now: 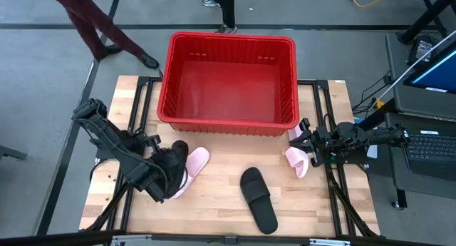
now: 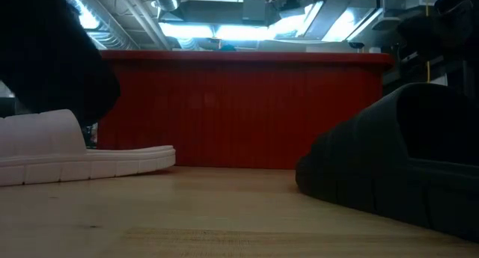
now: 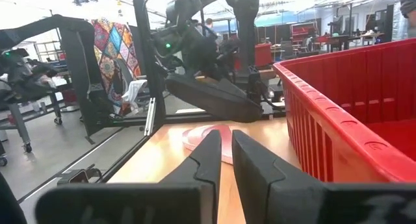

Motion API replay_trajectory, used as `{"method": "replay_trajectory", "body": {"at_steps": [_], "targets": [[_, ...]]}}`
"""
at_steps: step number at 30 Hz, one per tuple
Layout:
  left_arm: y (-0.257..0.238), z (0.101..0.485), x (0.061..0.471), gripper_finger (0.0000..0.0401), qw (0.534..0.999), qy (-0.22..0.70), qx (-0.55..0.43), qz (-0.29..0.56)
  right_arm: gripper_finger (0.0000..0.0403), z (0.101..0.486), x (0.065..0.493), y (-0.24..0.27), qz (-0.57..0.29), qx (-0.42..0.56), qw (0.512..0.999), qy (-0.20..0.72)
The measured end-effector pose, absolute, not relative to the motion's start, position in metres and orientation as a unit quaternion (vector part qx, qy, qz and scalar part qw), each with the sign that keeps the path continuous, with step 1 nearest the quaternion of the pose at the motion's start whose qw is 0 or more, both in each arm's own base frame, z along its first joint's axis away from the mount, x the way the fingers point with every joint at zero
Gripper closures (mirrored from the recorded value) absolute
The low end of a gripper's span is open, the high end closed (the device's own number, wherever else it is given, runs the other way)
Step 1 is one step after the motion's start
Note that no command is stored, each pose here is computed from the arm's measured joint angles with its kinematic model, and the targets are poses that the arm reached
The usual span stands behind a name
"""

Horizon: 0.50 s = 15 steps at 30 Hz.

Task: Pick and place slides into bin
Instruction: Put the top black slipper into the red bin

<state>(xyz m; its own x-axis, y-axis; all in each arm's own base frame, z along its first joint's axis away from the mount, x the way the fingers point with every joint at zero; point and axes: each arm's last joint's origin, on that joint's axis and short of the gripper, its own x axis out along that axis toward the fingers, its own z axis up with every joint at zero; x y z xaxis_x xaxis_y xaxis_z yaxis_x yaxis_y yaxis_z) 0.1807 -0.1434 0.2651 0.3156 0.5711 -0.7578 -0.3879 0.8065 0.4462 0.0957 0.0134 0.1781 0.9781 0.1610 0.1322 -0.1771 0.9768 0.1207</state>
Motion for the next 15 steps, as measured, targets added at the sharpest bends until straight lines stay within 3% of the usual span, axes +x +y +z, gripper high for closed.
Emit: {"method": "replay_trajectory", "body": {"at_steps": [6, 15], "targets": [[-0.148, 0.269, 0.192, 0.0396, 0.847, 0.426, 0.155, 0.277, 0.0361, 0.178, 0.096, 0.013, 0.086, 0.081, 0.991, -0.060], [-0.154, 0.273, 0.194, 0.0393, 0.860, 0.364, 0.244, 0.262, 0.0361, 0.182, 0.095, 0.013, 0.092, 0.133, 0.984, -0.074]]}}
